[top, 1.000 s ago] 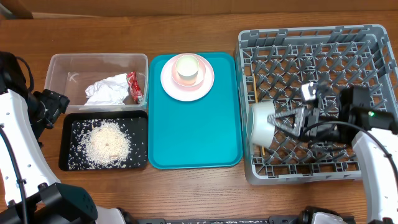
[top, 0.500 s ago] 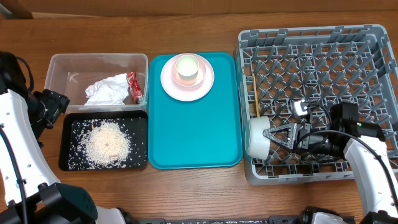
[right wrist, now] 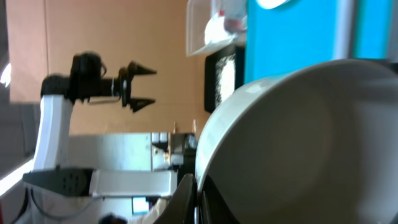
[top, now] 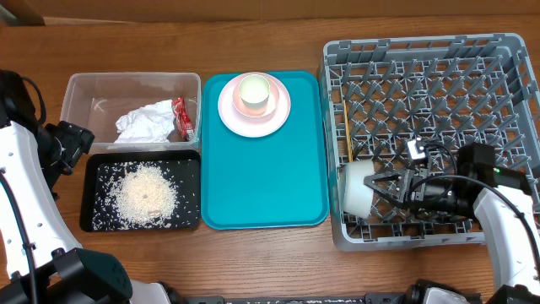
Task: Sort waste into correct bins and load items into the dishwasher
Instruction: 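Lift the white bowl and carry it right into the grey rack, then set the bowl upright in the rack and open the right gripper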
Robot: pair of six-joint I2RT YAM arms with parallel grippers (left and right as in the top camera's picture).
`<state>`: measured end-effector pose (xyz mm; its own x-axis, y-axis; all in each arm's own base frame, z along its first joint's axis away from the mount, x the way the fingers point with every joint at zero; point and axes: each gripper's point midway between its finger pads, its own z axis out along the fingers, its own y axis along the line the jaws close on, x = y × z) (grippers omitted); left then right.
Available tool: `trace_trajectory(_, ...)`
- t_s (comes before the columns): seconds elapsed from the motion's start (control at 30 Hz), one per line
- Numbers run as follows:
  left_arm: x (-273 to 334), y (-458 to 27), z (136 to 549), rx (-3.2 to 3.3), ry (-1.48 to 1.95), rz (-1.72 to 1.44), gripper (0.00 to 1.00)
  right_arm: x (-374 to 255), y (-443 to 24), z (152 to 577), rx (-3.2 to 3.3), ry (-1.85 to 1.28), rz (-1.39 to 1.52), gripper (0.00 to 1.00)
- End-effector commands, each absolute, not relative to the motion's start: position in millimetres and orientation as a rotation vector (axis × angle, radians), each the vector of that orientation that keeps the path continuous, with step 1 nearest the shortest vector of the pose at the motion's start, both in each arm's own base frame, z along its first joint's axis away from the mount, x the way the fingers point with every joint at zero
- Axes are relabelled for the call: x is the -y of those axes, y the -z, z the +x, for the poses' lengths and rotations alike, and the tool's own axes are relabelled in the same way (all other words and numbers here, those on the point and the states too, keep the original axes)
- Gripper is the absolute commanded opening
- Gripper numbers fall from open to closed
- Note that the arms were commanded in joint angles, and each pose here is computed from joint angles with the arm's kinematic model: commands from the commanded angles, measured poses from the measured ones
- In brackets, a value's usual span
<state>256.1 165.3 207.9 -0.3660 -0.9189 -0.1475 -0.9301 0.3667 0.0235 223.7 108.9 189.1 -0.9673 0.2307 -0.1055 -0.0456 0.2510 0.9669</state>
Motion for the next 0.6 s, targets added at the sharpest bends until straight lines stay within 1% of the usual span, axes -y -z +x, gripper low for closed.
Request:
trace_trajectory(0.0, -165, -217, 259, -2.472, -0.147, -1.689, 1.0, -95, -173, 223, -2.387, -1.66, 0.222, 0.04)
trace_trajectory(0.1, -165, -217, 259, -2.472, -0.147, -1.689, 1.0, -87, -168, 223, -2.405, -1.622, 0.265, 0.04)
trace_trajectory(0.17, -165, -217, 259, -2.472, -0.147, -1.689, 1.0, -85, -163, 222, -2.435, -1.589, 0.27, 0.06)
trace_trajectory(0.2, -165, -217, 259, -2.472, -0.147, -1.689, 1.0, -84, -161, 221, -2.448, -1.579, 0.273, 0.09)
trace_trajectory(0.3, -165, -217, 259, -2.472, -0.147, -1.689, 1.0, -82, -156, 219, -2.487, -1.54, 0.275, 0.22)
trace_trajectory(0.43, -165, -217, 259, -2.472, -0.147, -1.689, 1.0, -78, -150, 219, -2.53, -1.482, 0.268, 0.36)
trace_trajectory(0.57, -165, -217, 259, -2.472, -0.147, -1.69, 1.0, -74, -156, 222, -2.552, -1.436, 0.255, 0.43)
